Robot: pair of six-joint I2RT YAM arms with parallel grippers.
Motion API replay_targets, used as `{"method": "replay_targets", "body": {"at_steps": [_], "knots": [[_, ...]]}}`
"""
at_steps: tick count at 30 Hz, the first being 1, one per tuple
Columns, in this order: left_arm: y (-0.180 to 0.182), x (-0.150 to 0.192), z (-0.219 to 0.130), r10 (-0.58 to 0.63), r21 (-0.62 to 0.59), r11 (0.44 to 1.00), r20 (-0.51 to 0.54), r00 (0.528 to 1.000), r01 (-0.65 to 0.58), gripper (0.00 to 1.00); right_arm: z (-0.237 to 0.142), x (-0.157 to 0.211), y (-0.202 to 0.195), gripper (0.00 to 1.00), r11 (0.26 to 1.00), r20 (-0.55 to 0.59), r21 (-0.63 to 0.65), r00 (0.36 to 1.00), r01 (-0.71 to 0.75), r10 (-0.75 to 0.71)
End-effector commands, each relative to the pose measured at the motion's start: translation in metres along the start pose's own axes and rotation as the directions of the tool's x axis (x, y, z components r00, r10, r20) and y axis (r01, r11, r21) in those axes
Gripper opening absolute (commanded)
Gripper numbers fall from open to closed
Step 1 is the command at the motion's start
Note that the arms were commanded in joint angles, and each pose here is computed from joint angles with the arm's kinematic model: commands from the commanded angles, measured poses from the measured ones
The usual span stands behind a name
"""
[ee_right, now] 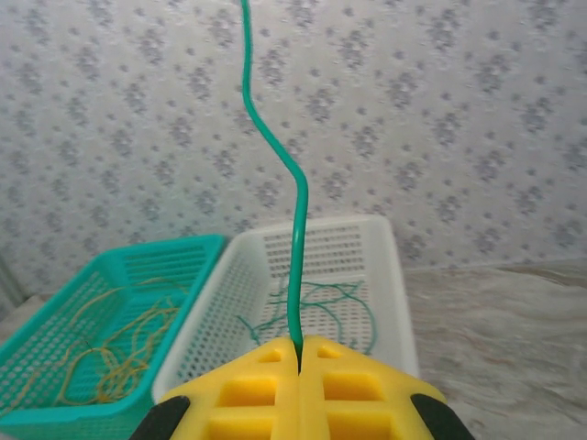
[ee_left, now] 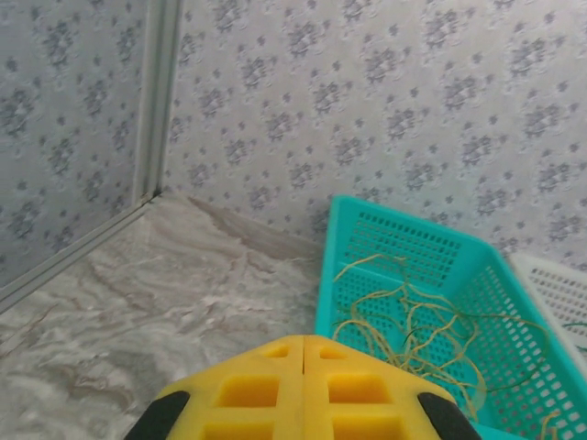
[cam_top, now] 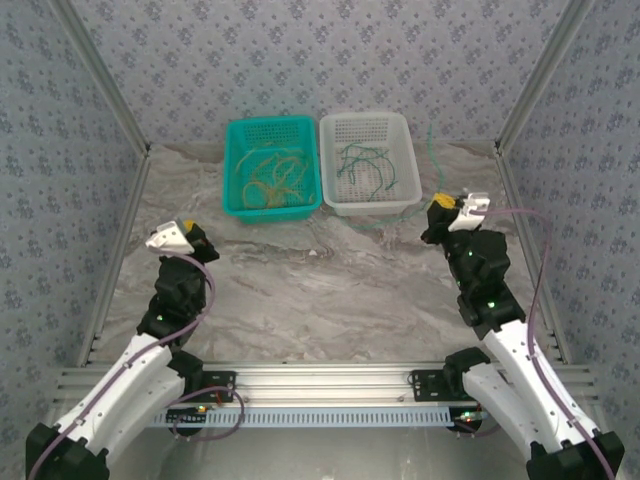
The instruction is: Untangle the cables
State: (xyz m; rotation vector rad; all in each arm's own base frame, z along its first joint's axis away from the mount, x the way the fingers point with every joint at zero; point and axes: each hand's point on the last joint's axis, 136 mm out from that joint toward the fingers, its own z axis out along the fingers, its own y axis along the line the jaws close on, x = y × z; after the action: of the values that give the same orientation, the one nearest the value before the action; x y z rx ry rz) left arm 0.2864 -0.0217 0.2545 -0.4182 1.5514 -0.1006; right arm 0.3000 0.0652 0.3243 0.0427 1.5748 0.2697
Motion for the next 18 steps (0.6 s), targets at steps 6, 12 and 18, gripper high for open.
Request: {"method": "replay_targets", "body": {"at_steps": [6, 12, 18], "knots": [[-0.030, -0.016, 0.001, -0.012, 0.149, 0.989, -0.010, 1.000, 0.014, 0.00, -0.012, -0.018, -0.015, 0.00, 0.997, 0.024, 0.067, 0.999, -0.023, 0.022], [-0.073, -0.047, 0.010, 0.004, 0.280, 0.960, 0.007, 1.000, -0.006, 0.00, -0.009, -0.011, -0.012, 0.00, 0.998, 0.017, 0.041, 0.998, -0.053, 0.052], [-0.117, -0.106, 0.029, 0.027, 0.343, 0.936, 0.157, 0.987, -0.080, 0.00, -0.008, -0.009, -0.009, 0.00, 0.998, 0.012, 0.022, 0.998, -0.061, 0.061]]}}
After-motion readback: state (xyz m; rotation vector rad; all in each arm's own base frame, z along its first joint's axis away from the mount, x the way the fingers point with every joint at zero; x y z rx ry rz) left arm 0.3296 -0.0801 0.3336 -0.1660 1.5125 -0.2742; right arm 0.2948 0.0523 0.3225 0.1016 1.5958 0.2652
